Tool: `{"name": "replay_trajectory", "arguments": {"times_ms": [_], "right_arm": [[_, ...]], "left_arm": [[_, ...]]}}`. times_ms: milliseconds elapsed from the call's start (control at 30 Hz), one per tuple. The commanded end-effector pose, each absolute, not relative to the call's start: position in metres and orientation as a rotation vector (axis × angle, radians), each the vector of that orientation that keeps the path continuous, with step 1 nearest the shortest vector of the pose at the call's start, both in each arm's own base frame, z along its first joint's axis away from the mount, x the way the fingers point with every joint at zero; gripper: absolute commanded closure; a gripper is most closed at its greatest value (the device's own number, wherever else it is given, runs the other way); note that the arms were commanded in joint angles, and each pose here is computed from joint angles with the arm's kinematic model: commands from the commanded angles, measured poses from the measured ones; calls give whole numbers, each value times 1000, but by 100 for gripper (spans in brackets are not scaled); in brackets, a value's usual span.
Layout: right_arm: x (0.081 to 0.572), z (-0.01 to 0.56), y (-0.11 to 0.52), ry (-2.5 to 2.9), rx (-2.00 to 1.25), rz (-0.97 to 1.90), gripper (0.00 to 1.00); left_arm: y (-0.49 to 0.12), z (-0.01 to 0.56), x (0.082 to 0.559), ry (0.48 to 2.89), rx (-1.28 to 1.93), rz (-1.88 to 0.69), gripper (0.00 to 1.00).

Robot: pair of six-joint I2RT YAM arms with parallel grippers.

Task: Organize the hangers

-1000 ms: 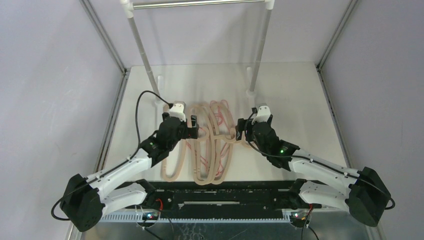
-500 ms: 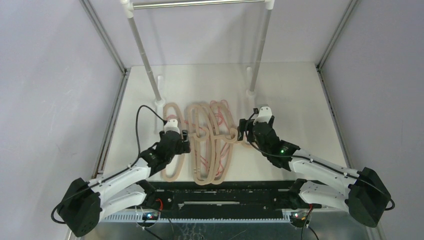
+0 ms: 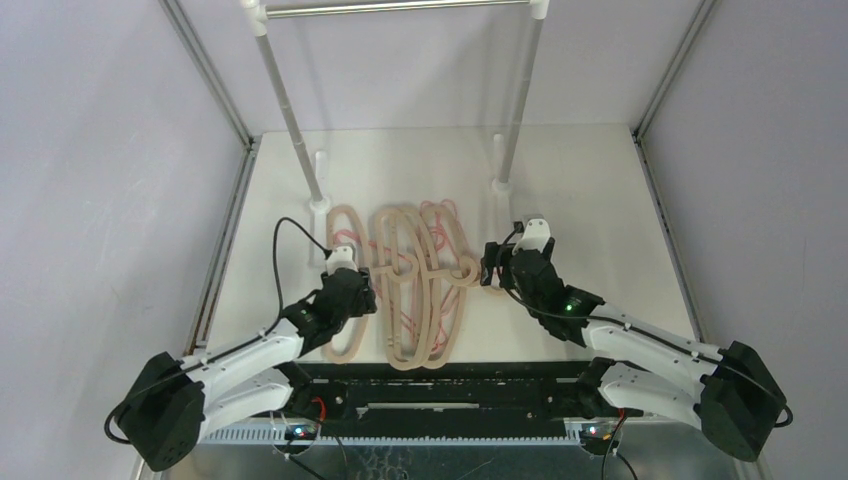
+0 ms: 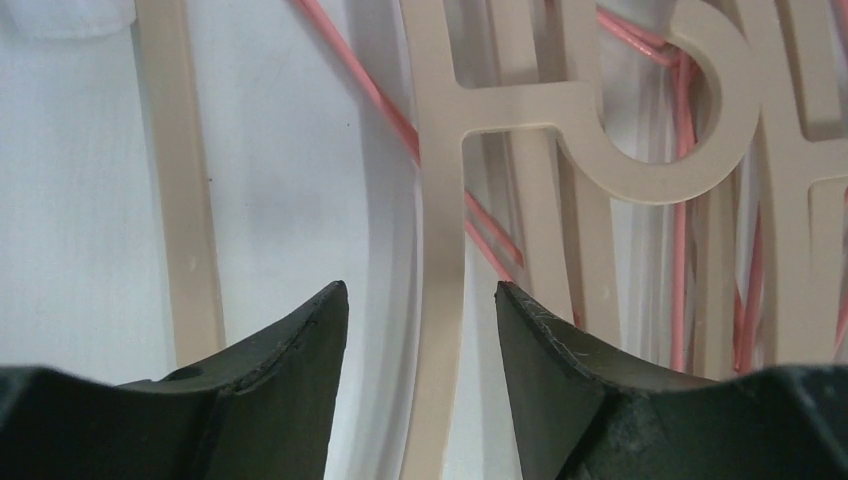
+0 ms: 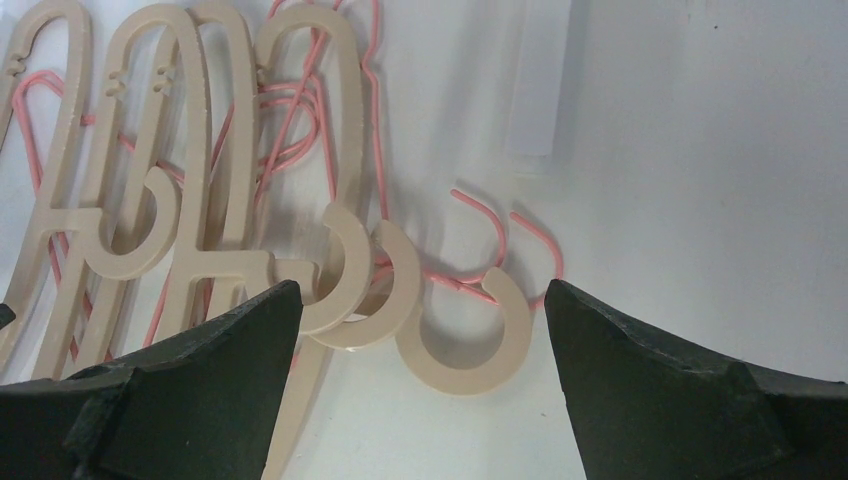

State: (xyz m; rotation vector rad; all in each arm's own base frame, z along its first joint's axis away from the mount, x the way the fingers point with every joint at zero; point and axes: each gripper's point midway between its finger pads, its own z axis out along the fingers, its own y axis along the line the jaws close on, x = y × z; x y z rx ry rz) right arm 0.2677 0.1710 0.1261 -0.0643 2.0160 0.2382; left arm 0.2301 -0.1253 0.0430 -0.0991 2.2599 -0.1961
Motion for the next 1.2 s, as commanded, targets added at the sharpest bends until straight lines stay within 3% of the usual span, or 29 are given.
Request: {"name": "replay_trajectory", "arguments": {"times_ms": [0,300,433,500,567,767,1167], "right_arm": [[272,135,166,1981,1,253,0],[270,133,168,1979,8,280,1],[270,132,166,1979,11,276,1],[269,134,165,1970,14,284,1],[269,135,164,1962,20,290,1],[270,132,159,1964,32,279,1],[269,137,147,1938,73,282,1]], "left_arm": [[-124,37,228,2273,-131,-183,39],[-124,23,226,2349,-118,-85,48],[-127,18,225,2355,-110,-83,58],[-127,15,224,2359,-102,-81,75],[-129,12,223,2367,-95,-77,99],[-138,46,230,2314,-82,-138,100],[-198,234,254,1973,33,-565,100]]}}
